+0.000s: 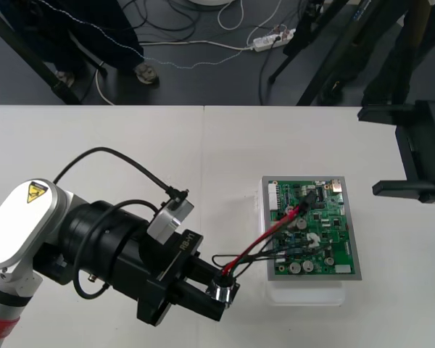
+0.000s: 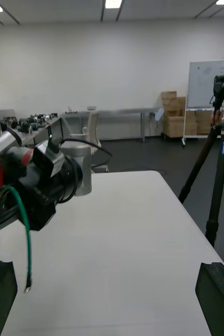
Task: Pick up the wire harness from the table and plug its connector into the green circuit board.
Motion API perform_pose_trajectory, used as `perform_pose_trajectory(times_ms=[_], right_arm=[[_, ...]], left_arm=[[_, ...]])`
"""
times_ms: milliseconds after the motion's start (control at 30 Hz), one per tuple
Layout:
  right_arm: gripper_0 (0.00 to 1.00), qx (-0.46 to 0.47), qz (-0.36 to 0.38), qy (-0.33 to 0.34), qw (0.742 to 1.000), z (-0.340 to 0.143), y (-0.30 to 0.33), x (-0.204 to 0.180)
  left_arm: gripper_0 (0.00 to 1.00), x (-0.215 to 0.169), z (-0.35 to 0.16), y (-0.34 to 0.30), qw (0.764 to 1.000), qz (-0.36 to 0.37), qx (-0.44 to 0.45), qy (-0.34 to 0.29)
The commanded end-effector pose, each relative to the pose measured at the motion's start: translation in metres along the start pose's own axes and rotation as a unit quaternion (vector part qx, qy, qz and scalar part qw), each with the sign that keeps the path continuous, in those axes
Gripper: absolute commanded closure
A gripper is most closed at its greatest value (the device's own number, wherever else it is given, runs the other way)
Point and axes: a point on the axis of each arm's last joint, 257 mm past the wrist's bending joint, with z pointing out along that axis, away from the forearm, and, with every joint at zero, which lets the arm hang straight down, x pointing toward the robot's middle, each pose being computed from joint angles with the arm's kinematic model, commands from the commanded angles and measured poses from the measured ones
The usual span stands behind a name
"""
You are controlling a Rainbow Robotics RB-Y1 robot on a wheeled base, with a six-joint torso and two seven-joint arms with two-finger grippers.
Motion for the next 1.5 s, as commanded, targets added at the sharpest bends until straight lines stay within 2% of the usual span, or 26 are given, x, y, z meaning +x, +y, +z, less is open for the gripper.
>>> perform_pose_trajectory(times_ms=[33, 100, 300, 500, 733, 1400, 1500], right_arm=[[0.0, -0.056, 0.054, -0.017, 0.997, 0.013, 0.009, -0.009], [0.0, -0.067, 0.085, -0.027, 0.994, 0.013, 0.015, -0.006], [0.0, -0.078, 0.106, -0.031, 0.991, 0.016, 0.022, -0.003], [0.0, -0.104, 0.108, -0.026, 0.988, 0.025, 0.036, -0.006], [0.0, -0.148, 0.114, -0.063, 0.98, 0.039, 0.052, -0.029], [0.0, -0.215, 0.12, -0.098, 0.964, 0.073, 0.081, -0.044], [0.06, -0.22, 0.121, -0.102, 0.963, 0.076, 0.084, -0.045]], left_arm=[[1.0, -0.003, 0.023, -0.03, 0.999, -0.005, 0.053, -0.001], [1.0, -0.004, 0.025, -0.032, 0.998, -0.004, 0.055, 0.0], [1.0, -0.004, 0.021, -0.03, 0.999, -0.007, 0.048, -0.003], [1.0, -0.006, 0.015, -0.026, 0.999, -0.01, 0.037, -0.01], [1.0, -0.005, 0.016, -0.026, 0.999, -0.019, 0.036, -0.008], [1.0, -0.011, 0.01, -0.021, 1.0, -0.014, 0.024, -0.015], [1.0, -0.012, 0.011, -0.021, 0.999, -0.014, 0.025, -0.017]])
